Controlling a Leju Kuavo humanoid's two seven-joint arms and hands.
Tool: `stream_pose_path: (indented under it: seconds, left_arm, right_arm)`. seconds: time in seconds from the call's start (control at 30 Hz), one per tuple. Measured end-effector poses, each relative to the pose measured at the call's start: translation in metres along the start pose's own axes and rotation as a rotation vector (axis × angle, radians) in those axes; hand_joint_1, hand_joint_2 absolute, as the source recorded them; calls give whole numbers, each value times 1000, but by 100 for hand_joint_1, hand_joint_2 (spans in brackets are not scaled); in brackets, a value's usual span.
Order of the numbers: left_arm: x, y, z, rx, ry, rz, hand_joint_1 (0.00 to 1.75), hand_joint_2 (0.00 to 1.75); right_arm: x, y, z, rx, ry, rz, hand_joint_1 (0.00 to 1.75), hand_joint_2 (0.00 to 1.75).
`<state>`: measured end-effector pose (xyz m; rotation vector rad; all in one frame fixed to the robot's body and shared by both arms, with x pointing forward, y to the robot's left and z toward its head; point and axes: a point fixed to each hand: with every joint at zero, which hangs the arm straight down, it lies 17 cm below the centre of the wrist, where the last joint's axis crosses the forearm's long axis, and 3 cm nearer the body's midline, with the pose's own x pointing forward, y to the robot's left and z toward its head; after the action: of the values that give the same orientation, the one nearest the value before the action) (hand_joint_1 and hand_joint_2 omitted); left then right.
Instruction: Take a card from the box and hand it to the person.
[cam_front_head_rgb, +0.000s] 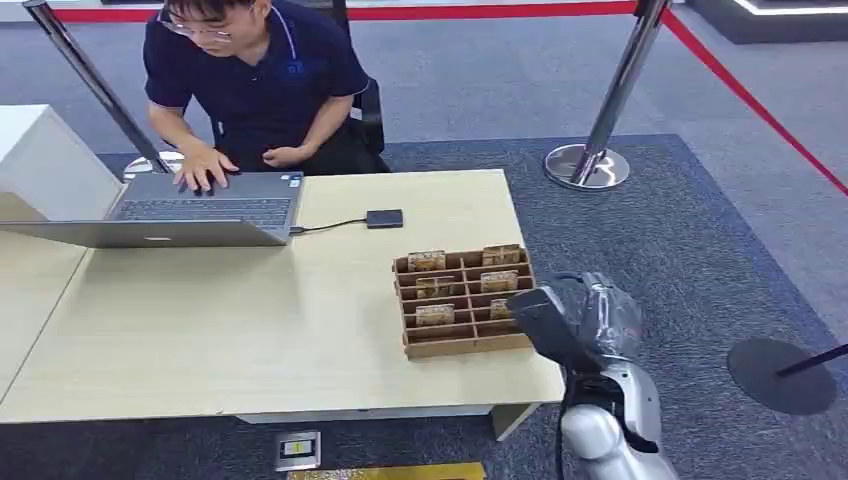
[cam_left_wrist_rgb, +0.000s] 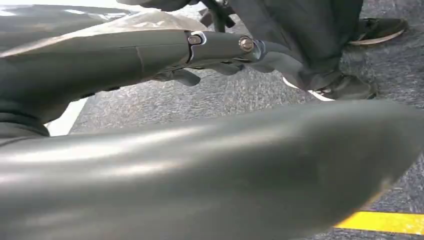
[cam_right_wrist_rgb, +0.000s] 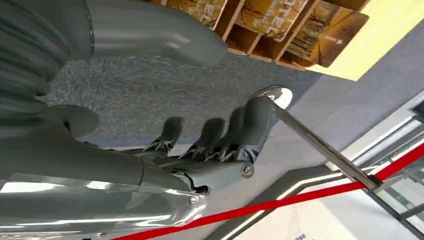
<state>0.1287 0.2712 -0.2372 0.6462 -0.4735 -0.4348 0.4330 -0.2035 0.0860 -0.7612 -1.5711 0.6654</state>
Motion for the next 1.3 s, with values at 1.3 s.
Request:
stream_pose_path:
  seconds: [1.3]
  left_arm:
    - [2,-4,-1,-24,-2,7,0,0]
  right_arm:
    - [-4,69,-2,217,-17,159,80,175]
